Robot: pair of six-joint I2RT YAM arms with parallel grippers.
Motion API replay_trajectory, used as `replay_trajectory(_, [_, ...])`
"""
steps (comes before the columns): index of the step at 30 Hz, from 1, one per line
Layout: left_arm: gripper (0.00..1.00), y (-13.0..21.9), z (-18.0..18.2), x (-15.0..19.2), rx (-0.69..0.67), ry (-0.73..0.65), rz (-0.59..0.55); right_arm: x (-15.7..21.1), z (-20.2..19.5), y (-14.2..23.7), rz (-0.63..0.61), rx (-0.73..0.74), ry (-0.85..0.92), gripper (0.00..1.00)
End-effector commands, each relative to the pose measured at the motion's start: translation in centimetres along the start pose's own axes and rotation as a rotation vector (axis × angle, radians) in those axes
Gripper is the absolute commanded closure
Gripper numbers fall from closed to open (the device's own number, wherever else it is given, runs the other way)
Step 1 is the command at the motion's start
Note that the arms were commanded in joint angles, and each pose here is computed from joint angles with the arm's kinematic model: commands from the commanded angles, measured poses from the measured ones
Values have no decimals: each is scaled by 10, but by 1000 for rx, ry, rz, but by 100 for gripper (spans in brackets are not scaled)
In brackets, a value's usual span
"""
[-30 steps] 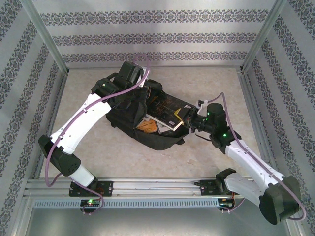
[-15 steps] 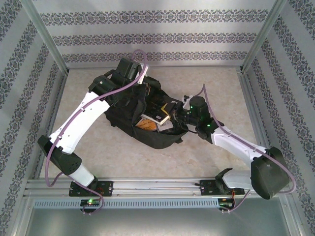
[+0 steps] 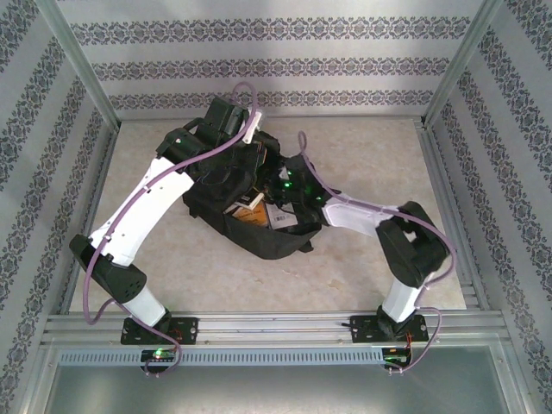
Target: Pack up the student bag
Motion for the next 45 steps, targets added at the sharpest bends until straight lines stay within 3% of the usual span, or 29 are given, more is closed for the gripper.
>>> replay_trajectory(1, [100,31,-17,-40,93,2,-174,-3,15,-20,-13,-32,88,45])
replay_trajectory(5, [100,25,-2,-37,65,24,-157,3,23,-7,5,-41,173,32])
replay_trajectory(11, [100,12,11,-20,62,44,-117,20,20,55,7,68,363,19])
replay_trajectory(14, [100,0,9,-7,104,69,-72,32,14,81,24,107,439,19])
replay_trajectory(18, [100,-23,6,12,168,122,-8,33,-14,119,-27,286,493,23])
replay_trajectory(22, [97,-47,0,30,218,155,55,24,-37,167,-165,400,472,31])
replay_trajectory(27, [90,-74,-11,43,242,163,120,20,-40,213,-321,390,468,38])
replay_trajectory(29, [84,-84,-16,47,252,163,149,21,-36,222,-345,368,484,41])
replay_trajectory(35, [46,-92,-24,52,279,181,187,28,-20,224,-271,321,544,45])
replay_trajectory(38, [33,-71,-18,40,248,188,110,31,-14,221,-237,301,566,46])
replay_trajectory(45, [14,-8,9,15,229,258,-51,39,10,222,-199,250,666,45])
Point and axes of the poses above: each hand's point on the last joint's axis, 136 mm out from that joint toward the fingers, its own y axis back along the fingers, its own z axis along the line the jaws close on, x = y × z, the point moved 4 cm from there along y, back along the fingers, and after that the axes turned 7 degrees about y, right-handed, at the moved point
